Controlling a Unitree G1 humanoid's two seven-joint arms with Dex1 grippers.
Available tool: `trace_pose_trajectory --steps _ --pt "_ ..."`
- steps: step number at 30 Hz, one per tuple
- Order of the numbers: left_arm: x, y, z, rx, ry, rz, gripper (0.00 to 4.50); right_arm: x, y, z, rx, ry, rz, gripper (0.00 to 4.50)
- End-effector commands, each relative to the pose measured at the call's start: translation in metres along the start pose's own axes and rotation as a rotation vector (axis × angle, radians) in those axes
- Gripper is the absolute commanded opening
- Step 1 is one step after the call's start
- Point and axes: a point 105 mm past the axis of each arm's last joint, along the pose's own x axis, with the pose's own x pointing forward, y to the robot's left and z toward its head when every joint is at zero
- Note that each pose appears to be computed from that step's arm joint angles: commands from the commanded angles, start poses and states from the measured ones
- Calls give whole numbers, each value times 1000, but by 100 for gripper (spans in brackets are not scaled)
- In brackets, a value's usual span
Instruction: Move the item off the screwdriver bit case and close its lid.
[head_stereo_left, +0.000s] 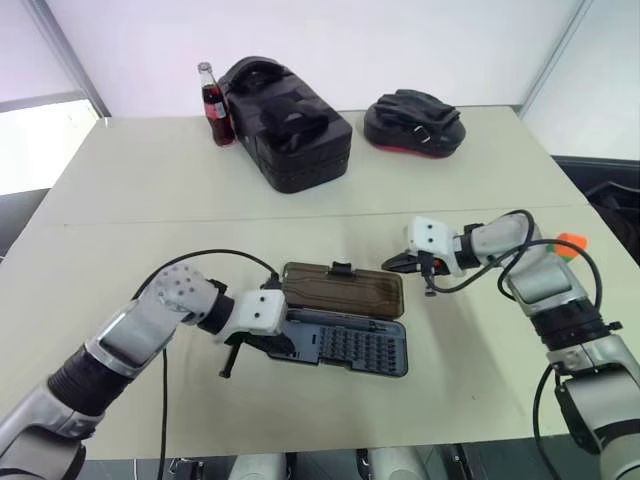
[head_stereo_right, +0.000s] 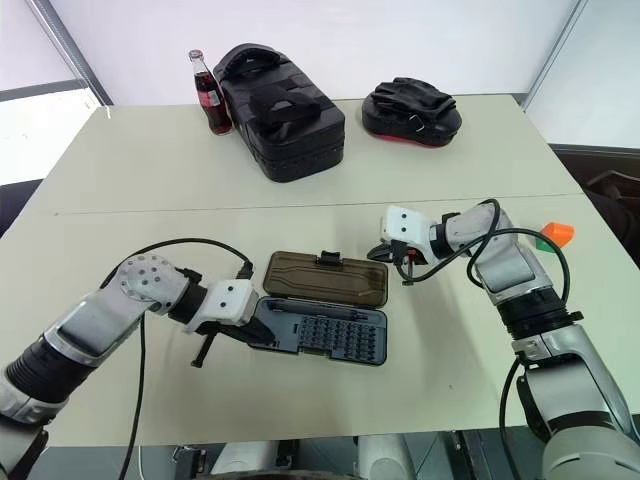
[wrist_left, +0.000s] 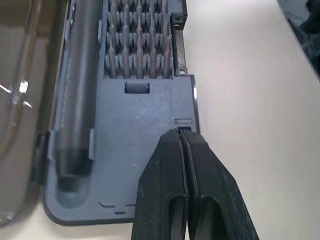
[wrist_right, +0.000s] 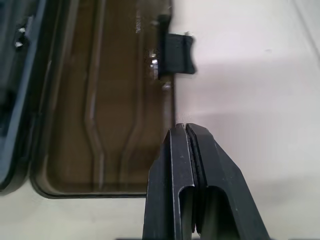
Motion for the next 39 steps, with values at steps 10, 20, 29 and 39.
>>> trace_pose_trajectory --steps 10,20,29,39 --pt "9 -6 -17 -32 35 -7 0 4 -7 13 -53 30 30 392" --pt "8 -8 -19 -46 34 16 0 19 -18 -10 57 147 57 392" --pt "11 -8 -16 -54 9 35 0 12 -15 -24 109 218 120 209" --pt "12 -7 -14 -76 -21 47 0 16 1 -32 5 255 203 2"
